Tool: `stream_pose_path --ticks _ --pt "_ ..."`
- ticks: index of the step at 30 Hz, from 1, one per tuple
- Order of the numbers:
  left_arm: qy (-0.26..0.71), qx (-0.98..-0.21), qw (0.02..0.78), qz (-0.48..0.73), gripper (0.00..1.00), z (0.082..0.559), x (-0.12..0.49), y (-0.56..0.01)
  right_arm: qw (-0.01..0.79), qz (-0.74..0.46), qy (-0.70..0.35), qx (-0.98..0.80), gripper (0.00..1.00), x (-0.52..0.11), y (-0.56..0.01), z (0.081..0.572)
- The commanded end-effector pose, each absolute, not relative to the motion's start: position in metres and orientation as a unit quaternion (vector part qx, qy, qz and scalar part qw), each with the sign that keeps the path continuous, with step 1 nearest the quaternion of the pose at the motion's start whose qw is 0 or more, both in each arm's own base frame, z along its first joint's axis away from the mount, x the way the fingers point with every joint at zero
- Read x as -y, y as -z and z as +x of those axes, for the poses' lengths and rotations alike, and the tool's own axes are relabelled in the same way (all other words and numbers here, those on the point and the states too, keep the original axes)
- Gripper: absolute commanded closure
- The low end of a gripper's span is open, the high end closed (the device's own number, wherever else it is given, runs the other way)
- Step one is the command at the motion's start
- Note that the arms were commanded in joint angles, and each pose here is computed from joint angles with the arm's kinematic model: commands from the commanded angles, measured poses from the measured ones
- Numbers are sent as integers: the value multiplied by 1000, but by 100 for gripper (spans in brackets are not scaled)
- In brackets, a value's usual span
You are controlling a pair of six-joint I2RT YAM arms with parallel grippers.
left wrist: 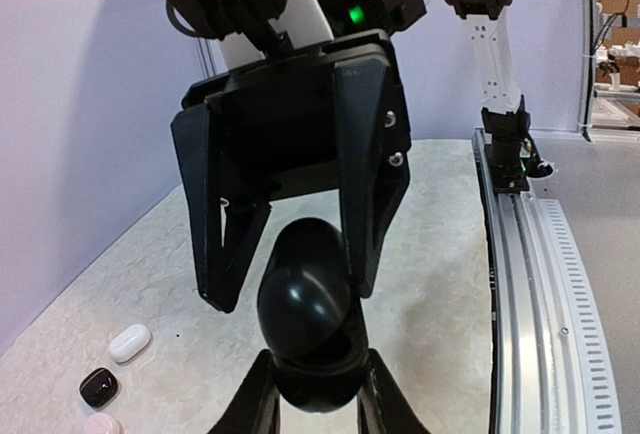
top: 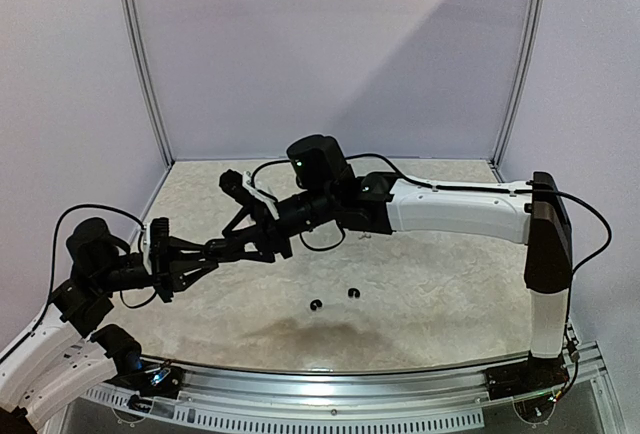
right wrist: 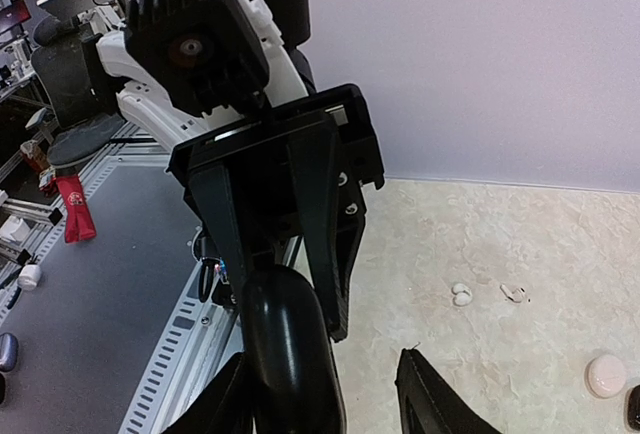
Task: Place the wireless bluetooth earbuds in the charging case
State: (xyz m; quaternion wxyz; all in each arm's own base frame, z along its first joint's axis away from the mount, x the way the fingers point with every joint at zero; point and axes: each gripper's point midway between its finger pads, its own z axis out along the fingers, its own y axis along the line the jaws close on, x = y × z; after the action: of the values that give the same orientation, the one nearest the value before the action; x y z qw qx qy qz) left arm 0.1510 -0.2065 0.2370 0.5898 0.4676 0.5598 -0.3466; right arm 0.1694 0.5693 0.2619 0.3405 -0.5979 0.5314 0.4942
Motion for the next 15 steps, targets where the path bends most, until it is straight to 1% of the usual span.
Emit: stream_pose_path --ticks 1,4,8,11,15 --pt "364 -549 562 500 100 135 211 -228 346 -584 -478 -558 51 -570 -259 187" --pt "358 -549 563 503 100 135 211 -227 341 -572 -481 -570 53 -567 -260 195" --pt "357 -551 569 495 100 138 210 -230 335 -577 -473 -575 53 -565 -252 195" --pt "360 -559 571 482 100 142 210 -232 327 -582 -473 -575 51 -563 -249 192" --pt "393 -577 566 439 100 149 212 -243 329 -588 -477 -565 49 -559 -260 189"
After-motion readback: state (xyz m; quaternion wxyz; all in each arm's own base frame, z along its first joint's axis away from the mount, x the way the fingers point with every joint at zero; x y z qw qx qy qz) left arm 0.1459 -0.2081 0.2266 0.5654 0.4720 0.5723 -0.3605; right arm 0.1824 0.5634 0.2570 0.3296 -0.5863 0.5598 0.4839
